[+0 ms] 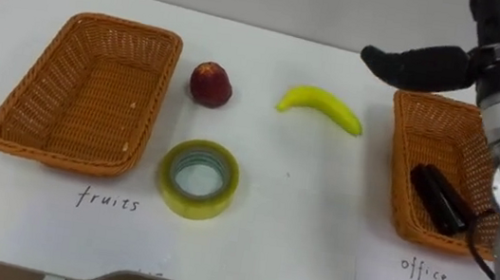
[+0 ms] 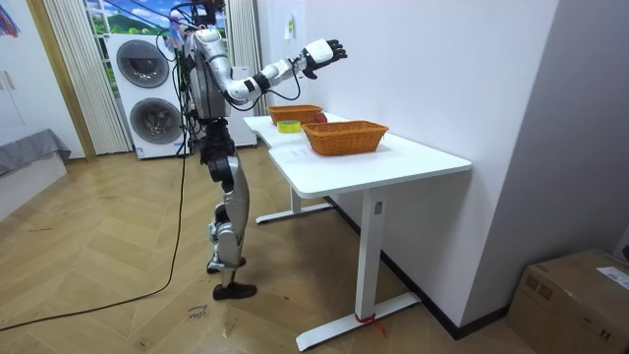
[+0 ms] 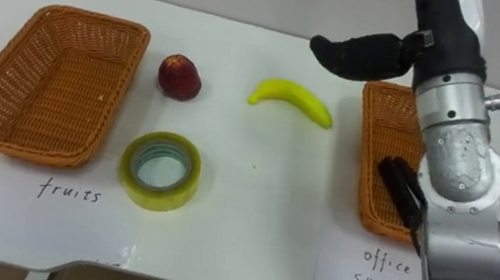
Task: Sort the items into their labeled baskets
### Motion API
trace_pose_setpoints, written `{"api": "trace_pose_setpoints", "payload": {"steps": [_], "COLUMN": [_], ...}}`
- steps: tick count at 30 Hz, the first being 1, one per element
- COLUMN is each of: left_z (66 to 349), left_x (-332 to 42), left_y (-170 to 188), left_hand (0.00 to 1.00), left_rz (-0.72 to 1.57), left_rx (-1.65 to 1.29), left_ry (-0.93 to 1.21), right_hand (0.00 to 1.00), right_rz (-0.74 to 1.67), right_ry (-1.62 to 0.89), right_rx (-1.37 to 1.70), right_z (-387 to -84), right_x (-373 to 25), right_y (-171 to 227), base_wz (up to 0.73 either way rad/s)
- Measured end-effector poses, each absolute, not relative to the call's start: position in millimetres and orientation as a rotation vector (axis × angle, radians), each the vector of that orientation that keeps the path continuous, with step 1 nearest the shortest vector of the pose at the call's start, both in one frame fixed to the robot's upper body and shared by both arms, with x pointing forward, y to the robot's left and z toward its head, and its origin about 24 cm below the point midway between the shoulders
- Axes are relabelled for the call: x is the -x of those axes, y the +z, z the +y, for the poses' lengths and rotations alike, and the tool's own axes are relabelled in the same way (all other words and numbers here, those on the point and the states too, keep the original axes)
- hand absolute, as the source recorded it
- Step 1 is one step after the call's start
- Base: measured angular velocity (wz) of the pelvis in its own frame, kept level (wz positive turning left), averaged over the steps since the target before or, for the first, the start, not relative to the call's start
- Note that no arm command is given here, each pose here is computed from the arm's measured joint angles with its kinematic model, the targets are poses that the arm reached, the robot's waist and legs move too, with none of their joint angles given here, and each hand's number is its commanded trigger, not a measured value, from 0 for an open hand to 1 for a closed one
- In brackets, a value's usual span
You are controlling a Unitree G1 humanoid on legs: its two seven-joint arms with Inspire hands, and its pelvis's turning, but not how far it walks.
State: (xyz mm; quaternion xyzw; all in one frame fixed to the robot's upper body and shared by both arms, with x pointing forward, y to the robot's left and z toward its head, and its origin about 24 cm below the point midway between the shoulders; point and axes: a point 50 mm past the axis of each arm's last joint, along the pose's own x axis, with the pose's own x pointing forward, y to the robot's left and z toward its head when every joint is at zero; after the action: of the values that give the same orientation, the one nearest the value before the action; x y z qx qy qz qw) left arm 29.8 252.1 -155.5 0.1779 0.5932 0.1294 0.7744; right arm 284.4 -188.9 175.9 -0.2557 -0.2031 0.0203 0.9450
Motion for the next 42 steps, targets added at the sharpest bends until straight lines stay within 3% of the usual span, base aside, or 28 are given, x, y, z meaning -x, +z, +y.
{"api": "trace_pose_setpoints", "payload": {"steps": [18, 42], "left_z": [249, 243], "left_x": [-30, -44], "left_y": [-157, -156], "left_hand": [0.00, 0.00], "left_rz": [1.352, 1.308], "left_rx": [-0.466, -0.485], "left_ry": [0.215, 0.182], "right_hand": [0.00, 0.00], "right_rz": [-0.237, 0.012], "right_ry": [0.372, 0.409], "right_rx": [0.434, 0.402], "right_z": [-139, -132], "right_x": [-288, -298], "right_y": [138, 80], "base_wz": [0.03, 0.03]}}
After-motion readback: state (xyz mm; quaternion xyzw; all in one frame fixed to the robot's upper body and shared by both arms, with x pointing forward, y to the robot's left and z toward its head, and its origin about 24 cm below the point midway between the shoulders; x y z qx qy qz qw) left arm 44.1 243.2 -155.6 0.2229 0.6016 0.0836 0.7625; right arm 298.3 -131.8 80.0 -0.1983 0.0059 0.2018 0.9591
